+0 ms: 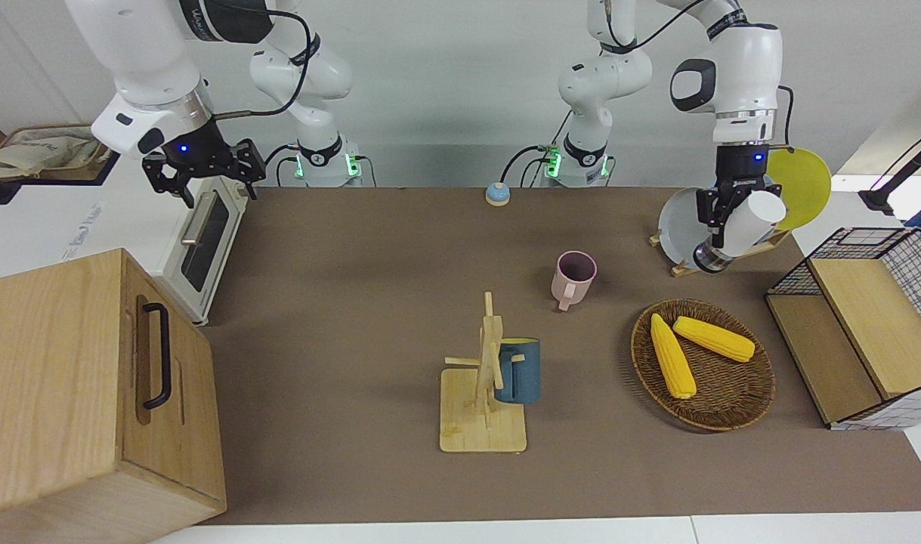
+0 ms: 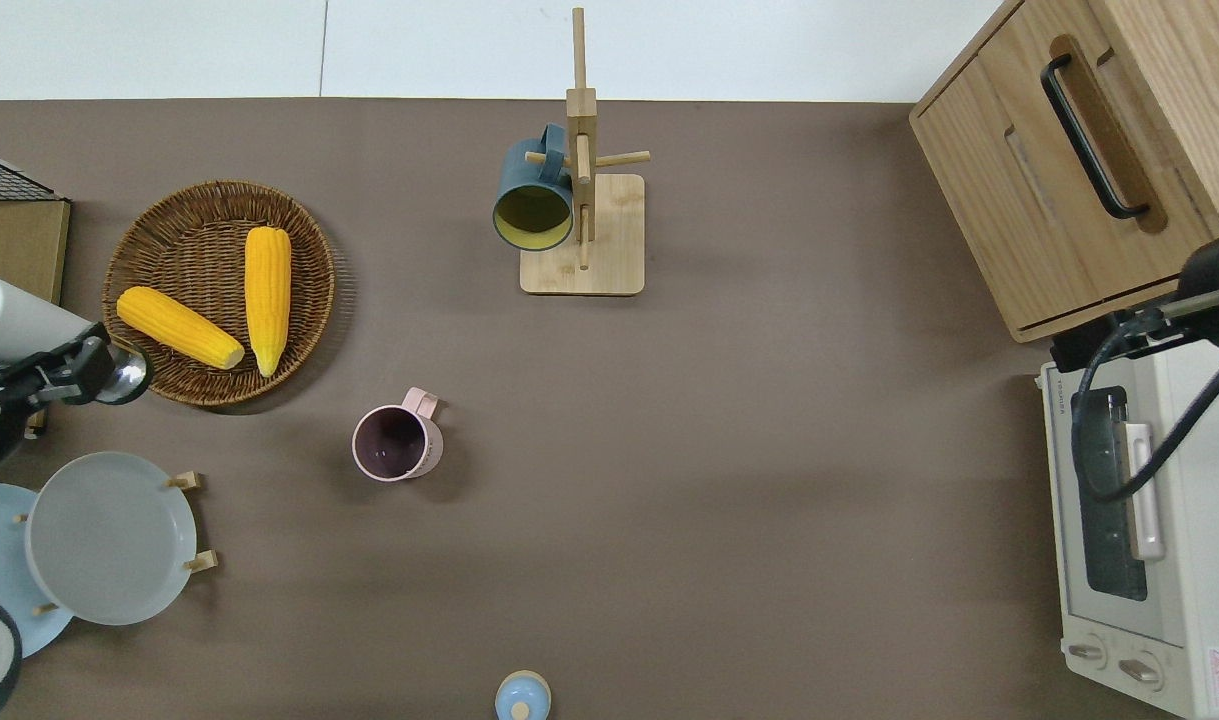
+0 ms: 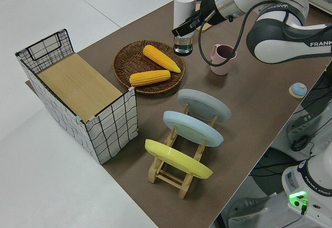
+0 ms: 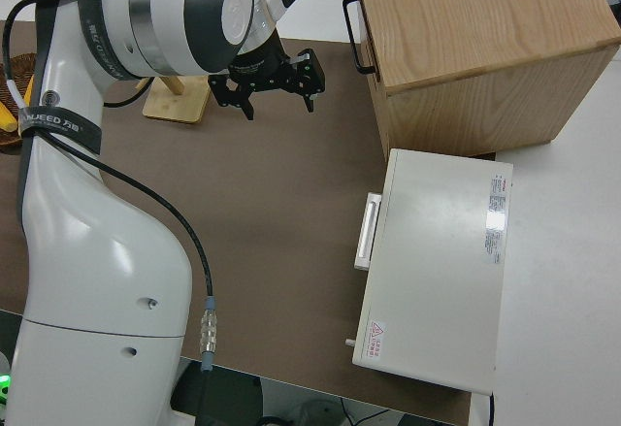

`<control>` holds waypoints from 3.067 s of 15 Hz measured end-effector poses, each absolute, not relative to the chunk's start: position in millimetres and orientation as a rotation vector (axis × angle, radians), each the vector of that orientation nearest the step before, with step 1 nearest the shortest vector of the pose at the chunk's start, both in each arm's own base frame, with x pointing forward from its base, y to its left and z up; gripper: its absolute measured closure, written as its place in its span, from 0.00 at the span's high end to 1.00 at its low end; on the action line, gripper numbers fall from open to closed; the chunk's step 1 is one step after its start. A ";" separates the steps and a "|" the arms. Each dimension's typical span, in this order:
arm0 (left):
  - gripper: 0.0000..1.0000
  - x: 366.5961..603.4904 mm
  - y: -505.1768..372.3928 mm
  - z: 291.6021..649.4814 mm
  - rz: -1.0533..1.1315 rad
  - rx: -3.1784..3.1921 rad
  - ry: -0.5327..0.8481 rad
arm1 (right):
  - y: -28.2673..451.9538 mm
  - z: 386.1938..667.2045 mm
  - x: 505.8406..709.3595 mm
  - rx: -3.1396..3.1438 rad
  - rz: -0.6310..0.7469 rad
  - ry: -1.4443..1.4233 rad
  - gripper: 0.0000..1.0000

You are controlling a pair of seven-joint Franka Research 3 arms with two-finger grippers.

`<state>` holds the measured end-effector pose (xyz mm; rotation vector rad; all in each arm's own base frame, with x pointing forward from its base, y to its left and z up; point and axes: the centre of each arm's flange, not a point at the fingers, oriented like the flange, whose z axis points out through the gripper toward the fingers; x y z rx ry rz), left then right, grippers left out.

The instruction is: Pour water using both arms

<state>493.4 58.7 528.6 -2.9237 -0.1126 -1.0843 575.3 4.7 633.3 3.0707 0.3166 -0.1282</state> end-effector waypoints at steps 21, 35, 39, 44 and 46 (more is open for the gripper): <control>0.63 579.5 295.3 574.0 -1.035 -2.877 0.085 | 4.7 633.3 575.3 3.071 -0.128 0.317 0.99; 0.63 580.0 366.7 493.8 -1.197 -2.950 0.128 | 4.7 633.3 575.3 3.071 -0.128 0.317 0.99; 0.63 580.7 371.9 482.8 -1.203 -2.965 0.109 | 4.7 633.3 575.3 3.071 -0.128 0.317 0.99; 0.63 581.7 373.1 481.6 -1.209 -2.966 0.102 | 4.7 633.3 575.3 3.071 -0.128 0.317 0.99; 0.63 581.7 373.2 481.5 -1.210 -2.967 0.101 | 4.7 633.3 575.3 3.071 -0.128 0.317 0.99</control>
